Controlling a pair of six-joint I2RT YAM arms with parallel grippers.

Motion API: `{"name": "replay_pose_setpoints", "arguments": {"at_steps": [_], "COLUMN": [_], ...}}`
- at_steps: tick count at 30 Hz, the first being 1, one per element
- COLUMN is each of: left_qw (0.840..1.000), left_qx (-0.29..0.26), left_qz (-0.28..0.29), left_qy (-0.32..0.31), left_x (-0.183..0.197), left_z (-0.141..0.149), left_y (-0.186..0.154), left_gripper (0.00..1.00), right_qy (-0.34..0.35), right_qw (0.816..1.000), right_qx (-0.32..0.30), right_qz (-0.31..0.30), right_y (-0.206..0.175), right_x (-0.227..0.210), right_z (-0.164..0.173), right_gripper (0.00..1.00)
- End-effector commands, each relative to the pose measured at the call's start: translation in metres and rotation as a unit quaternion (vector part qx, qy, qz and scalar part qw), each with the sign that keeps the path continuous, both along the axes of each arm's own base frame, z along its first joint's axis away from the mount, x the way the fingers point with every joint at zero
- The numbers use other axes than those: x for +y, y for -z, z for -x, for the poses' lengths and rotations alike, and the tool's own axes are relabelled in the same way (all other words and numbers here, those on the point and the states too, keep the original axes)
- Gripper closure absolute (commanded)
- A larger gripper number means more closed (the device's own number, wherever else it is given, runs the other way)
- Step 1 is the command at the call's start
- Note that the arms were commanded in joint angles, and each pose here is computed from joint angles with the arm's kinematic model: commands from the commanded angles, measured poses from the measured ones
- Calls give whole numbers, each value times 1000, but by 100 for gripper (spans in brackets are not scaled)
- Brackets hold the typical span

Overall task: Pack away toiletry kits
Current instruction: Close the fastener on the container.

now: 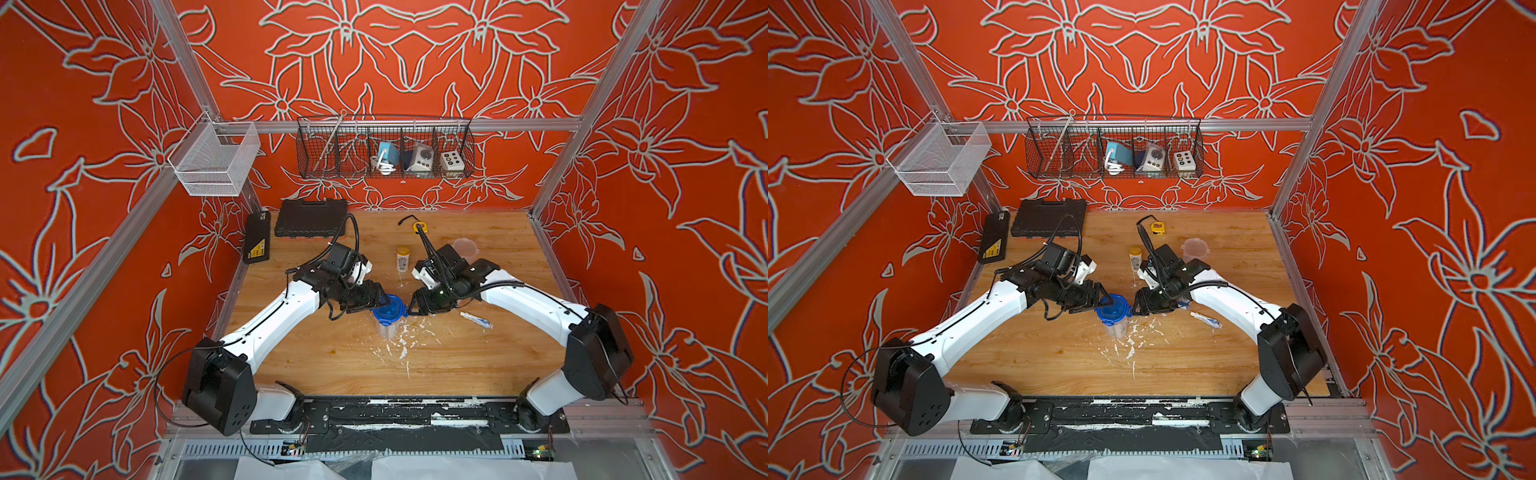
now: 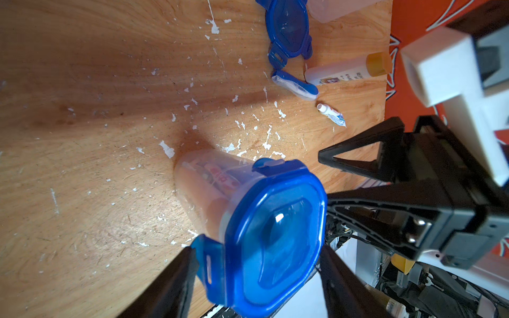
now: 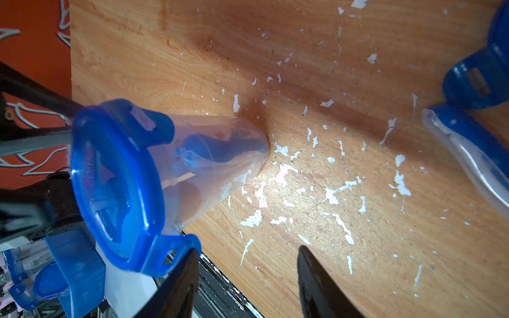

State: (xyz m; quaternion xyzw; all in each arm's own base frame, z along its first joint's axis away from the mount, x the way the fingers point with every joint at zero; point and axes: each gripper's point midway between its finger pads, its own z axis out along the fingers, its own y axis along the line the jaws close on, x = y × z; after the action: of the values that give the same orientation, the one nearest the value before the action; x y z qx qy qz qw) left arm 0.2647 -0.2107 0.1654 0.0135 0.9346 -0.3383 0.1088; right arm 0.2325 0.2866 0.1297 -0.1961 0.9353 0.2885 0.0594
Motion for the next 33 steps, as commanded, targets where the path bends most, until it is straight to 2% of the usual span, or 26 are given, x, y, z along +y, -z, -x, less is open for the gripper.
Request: {"name": "replay_pose_setpoints", "arguments": {"at_steps": [1, 8, 16, 24, 33], "left_qw": [1000, 999, 999, 1000, 1000], "left_qx": [10, 23, 25, 17, 19], "left_qz": [16, 43, 30, 7, -12], "left_qy": [9, 17, 15, 20, 20], "left_x": [-7, -15, -13, -9, -4], "left_z": [5, 12, 13, 8, 10], "left_y": [2, 6, 8, 7, 13], "left_gripper": [31, 31, 32, 33, 33], "right_qy": [-10, -12, -19, -4, -13], "right_qw": [1000, 1000, 1000, 1000, 997], "right_qx": [2, -5, -4, -16, -41], "right_qz": [-4, -20, -19, 26, 64], "right_y": [5, -1, 2, 0, -25], "right_x": [6, 16, 22, -15, -44], "right_z": [0, -7, -5, -2, 11], "right_gripper": [42, 42, 43, 41, 39]}}
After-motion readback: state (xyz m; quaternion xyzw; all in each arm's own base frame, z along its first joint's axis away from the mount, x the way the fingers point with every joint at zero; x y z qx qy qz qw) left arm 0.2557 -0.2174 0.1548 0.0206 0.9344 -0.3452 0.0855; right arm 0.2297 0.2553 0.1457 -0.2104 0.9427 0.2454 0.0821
